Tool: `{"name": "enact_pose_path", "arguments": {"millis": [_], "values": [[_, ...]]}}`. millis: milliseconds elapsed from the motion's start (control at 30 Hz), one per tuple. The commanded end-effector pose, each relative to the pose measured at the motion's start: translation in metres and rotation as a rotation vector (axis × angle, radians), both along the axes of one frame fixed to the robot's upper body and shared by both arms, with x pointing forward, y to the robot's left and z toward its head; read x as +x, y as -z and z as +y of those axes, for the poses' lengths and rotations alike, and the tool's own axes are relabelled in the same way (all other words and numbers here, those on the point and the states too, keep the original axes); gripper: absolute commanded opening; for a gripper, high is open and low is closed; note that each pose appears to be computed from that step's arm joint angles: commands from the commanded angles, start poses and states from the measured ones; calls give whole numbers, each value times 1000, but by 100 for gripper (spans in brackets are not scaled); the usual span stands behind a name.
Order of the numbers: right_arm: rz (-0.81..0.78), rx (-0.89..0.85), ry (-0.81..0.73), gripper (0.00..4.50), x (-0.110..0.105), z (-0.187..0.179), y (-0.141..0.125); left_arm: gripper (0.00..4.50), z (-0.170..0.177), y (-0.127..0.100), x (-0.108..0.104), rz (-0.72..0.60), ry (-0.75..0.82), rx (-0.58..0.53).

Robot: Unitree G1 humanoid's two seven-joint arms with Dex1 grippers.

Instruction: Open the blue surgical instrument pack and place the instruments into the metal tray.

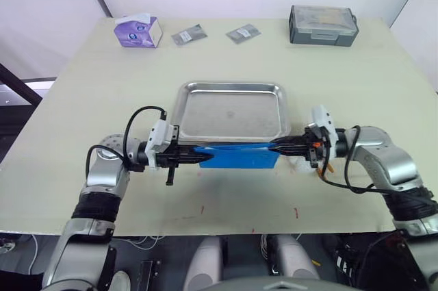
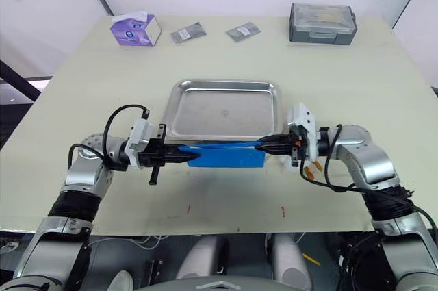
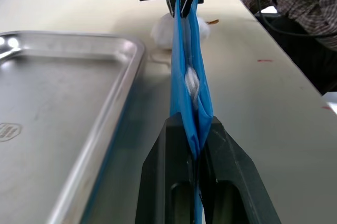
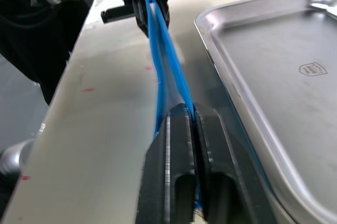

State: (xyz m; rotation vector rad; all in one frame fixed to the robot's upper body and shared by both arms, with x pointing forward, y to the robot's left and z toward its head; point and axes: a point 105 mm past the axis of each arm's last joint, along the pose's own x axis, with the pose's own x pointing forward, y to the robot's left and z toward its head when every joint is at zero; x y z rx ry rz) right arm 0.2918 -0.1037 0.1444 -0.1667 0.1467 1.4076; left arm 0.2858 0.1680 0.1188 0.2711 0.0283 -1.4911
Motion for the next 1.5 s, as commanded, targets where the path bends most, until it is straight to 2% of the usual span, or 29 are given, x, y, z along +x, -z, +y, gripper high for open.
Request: {"name": "enact_pose_path", "arguments": {"millis": [33, 100, 133, 200, 400, 600, 733, 833, 867, 933, 967, 1033, 1167, 1200, 1300, 1400, 1500], "values": [[-71, 33, 44, 230, -5, -16, -26, 0, 1, -14, -7, -42, 21, -28], [-88, 31, 83, 318, -6, -25, -29, 0, 1, -13, -7, -40, 17, -29], [-88, 34, 99, 387, -7, -28, -29, 0, 1, -13, -8, -40, 15, -30], [-87, 29, 130, 448, -7, -34, -28, 0, 2, -13, -8, -40, 13, -30], [-65, -38, 243, 448, -9, -58, -7, 0, 0, -14, -6, -47, 11, -30], [-3, -166, 338, 448, -8, -68, 39, 0, -1, -12, -7, -51, 15, -23], [21, -178, 386, 448, -6, -70, 52, 0, -2, -12, -7, -51, 16, -21], [32, -173, 395, 380, -7, -71, 55, 0, -2, -11, -7, -50, 15, -20], [35, -162, 394, 323, -8, -71, 54, 0, -2, -11, -7, -50, 13, -20], [37, -141, 404, 247, -8, -72, 51, 0, -3, -11, -6, -51, 10, -21], [35, -133, 404, 228, -9, -72, 49, 0, -3, -11, -5, -52, 8, -22], [38, -77, 416, 148, -10, -76, 39, 0, -4, -12, -5, -54, 7, -23], [79, 49, 409, 20, -16, -82, 18, 0, -5, -10, -2, -67, -3, -10], [98, 92, 404, 3, -17, -84, 10, 0, -6, -10, -1, -69, -8, -8], [126, 217, 365, 0, -21, -83, -19, 0, -8, -7, 1, -65, -12, -1], [118, 320, 260, 0, -27, -59, -52, 0, -12, -4, 1, -59, 5, 15], [88, 359, 188, 0, -30, -40, -71, 0, -12, -3, 2, -62, 9, 28]]}}
